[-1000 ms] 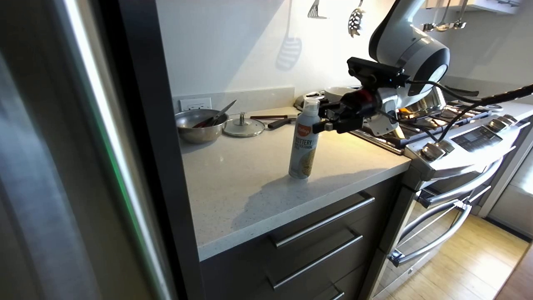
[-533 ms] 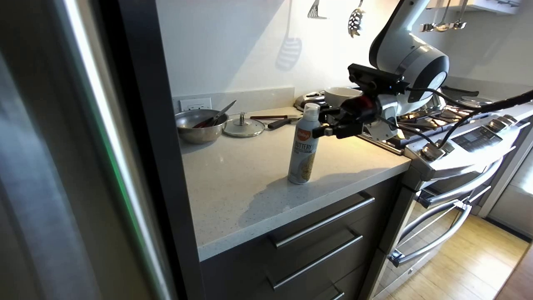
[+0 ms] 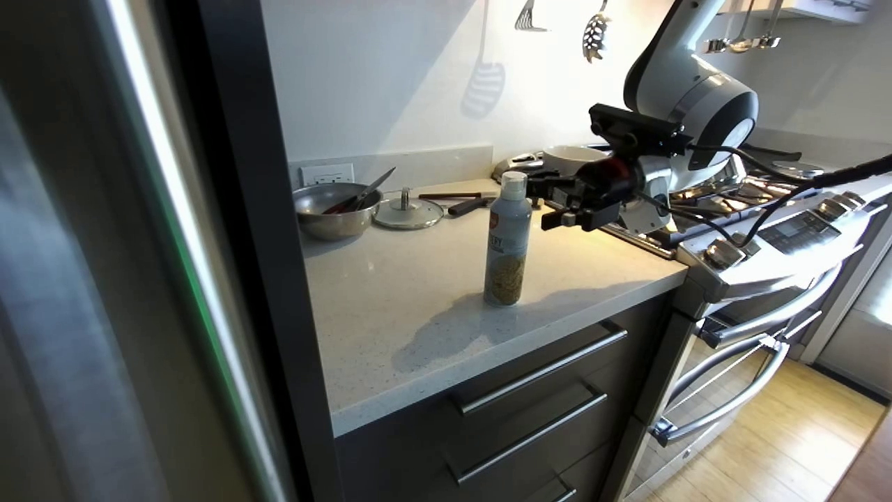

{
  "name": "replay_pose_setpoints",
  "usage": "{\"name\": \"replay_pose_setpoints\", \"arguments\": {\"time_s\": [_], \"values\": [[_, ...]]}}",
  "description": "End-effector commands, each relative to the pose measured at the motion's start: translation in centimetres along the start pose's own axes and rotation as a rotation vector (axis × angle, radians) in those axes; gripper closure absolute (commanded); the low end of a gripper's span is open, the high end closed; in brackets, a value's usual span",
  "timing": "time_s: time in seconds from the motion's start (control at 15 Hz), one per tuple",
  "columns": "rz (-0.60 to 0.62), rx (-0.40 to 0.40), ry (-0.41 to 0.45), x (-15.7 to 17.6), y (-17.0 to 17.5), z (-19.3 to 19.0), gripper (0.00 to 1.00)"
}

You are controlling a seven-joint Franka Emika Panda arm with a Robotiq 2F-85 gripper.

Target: Put the spray bottle upright

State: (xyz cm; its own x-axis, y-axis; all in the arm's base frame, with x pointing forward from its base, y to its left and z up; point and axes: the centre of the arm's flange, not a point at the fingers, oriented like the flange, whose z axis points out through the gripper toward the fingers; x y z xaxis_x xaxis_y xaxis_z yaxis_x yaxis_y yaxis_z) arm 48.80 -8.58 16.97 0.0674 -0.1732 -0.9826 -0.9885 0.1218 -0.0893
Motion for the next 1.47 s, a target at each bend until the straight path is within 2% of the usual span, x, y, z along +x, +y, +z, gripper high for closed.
{"name": "replay_pose_setpoints", "arguments": {"time_s": [0.0,0.2,0.47,0.8,1.4], "values": [[-0.007,-0.027,-0.019,-1.2,0.8,-1.6,0.00],[0.018,-0.084,0.022,-2.1,1.4,-2.9,0.00],[0.079,-0.170,0.194,-4.0,2.1,-5.5,0.00],[0.078,-0.222,0.443,-10.2,1.5,-7.9,0.00],[-0.072,-0.345,0.911,-22.3,0.9,-6.9,0.00]]}}
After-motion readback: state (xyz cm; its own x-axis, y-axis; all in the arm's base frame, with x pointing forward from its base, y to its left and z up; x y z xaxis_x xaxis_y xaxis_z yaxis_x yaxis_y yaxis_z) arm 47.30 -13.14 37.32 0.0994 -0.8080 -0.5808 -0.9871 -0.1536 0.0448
